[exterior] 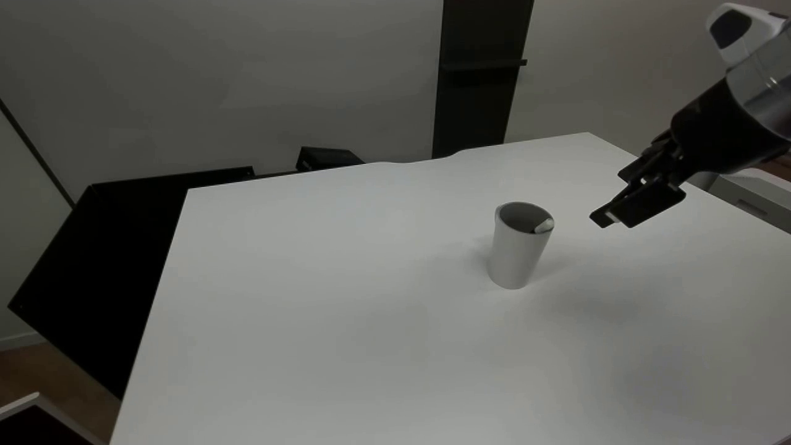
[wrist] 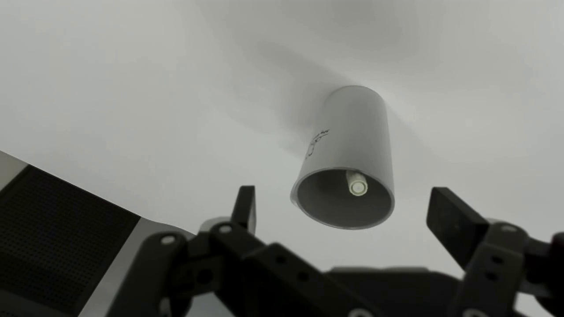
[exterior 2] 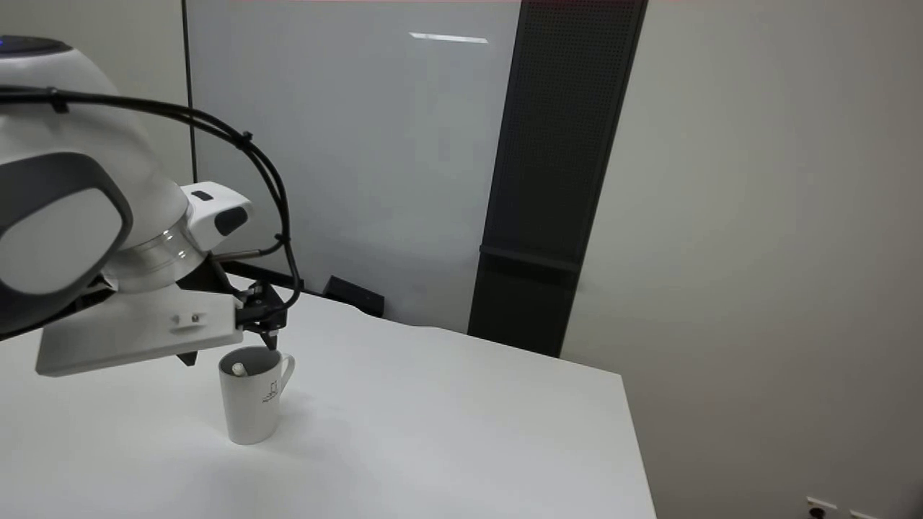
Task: Remove the marker from the white cup and put it on the table
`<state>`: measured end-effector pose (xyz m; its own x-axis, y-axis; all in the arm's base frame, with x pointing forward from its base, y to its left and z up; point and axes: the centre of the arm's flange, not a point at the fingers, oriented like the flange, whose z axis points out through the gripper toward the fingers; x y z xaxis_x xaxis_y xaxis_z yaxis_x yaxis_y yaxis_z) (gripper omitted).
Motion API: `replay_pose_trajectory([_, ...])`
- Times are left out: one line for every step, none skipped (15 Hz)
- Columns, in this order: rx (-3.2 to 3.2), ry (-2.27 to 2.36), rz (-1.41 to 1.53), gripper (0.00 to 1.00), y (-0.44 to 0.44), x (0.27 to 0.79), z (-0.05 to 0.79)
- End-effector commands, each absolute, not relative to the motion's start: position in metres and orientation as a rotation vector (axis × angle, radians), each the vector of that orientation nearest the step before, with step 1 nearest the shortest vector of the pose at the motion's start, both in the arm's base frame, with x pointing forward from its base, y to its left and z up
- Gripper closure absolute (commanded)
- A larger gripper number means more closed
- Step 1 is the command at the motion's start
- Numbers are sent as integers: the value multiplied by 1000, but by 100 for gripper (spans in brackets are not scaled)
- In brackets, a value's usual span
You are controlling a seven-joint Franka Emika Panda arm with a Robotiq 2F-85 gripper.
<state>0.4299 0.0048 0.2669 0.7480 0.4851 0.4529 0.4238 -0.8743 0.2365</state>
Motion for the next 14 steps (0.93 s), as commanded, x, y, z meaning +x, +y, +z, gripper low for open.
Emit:
replay_pose_trajectory([2796,737,852,0,12,428,255])
replay_pose_trajectory([2789,732,871,0,13,428,252])
replay_pose_trajectory([2796,730,886,0,14,429,249])
replay_pose_trajectory([2794,725,904,0,15,430,246])
replay_pose_trajectory([2795,723,919,0,16,430,242])
replay_pose_trajectory([2807,719,927,0,18,430,238])
replay_pose_trajectory([2814,722,917,0,20,430,234])
replay_pose_trajectory([2806,736,926,0,22,431,234])
replay_pose_trajectory([2796,753,941,0,24,431,234])
replay_pose_trajectory([2781,771,965,0,26,432,235])
replay_pose_trajectory([2758,788,979,0,29,434,237])
replay_pose_trajectory([2764,792,977,0,30,438,237])
replay_pose_trajectory([2765,792,974,0,30,440,237])
replay_pose_trajectory([2771,788,965,0,29,443,235])
